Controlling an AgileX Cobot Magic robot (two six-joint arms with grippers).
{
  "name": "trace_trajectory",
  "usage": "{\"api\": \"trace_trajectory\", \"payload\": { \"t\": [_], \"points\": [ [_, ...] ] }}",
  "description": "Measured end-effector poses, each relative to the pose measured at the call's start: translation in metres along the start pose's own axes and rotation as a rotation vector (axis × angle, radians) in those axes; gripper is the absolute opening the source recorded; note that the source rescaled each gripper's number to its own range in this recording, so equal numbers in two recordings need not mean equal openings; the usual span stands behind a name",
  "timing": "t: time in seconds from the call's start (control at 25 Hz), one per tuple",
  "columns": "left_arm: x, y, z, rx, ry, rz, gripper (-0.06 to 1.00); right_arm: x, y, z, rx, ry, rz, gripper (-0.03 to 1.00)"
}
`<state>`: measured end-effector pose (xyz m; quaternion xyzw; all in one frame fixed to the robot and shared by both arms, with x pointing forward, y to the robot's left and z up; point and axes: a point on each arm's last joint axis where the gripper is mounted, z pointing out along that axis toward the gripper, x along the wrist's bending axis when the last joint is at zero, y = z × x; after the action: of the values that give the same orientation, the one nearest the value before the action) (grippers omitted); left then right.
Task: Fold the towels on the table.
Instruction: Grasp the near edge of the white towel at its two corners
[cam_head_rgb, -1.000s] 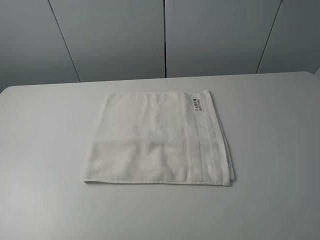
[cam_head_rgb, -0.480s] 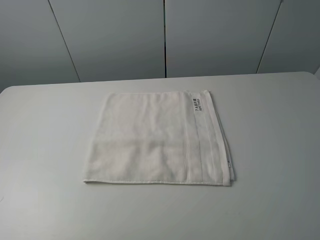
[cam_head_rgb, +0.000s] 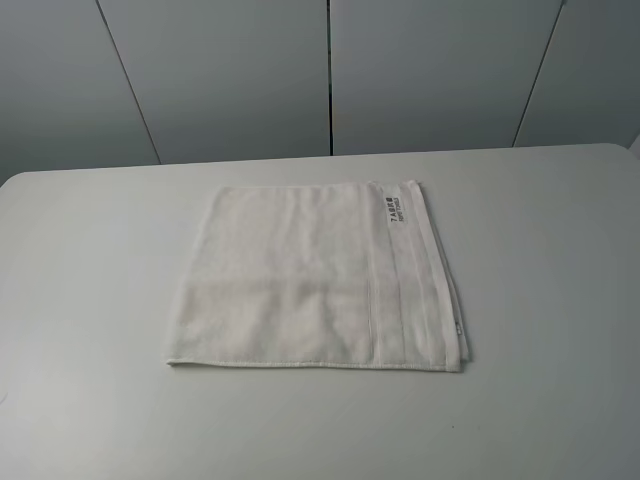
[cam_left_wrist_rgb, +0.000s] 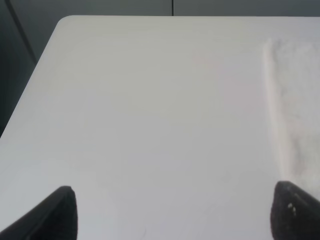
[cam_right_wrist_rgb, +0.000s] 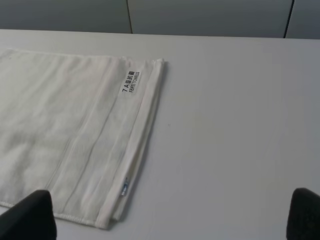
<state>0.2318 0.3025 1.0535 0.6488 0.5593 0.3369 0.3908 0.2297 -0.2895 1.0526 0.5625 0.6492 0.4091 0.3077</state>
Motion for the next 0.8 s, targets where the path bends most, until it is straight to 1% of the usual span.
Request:
{"api": "trace_trajectory", "payload": {
  "t": [0.36, 0.56, 0.8],
  "points": [
    [0.0, 0.0, 0.0, 0.0, 0.0, 0.0, 0.99, 0.0001, 0.0002, 0.0, -0.002, 0.001, 0.001, 1.0],
    [0.0, 0.0, 0.0, 0.0, 0.0, 0.0, 0.99, 0.0042, 0.0009, -0.0002, -0.009, 0.046, 0.024, 1.0],
    [-0.0012, 0.0, 0.0, 0.0, -0.014, -0.007, 0.99, 0.0031, 0.0015, -0.0001, -0.015, 0.034, 0.063, 1.0]
  ]
}}
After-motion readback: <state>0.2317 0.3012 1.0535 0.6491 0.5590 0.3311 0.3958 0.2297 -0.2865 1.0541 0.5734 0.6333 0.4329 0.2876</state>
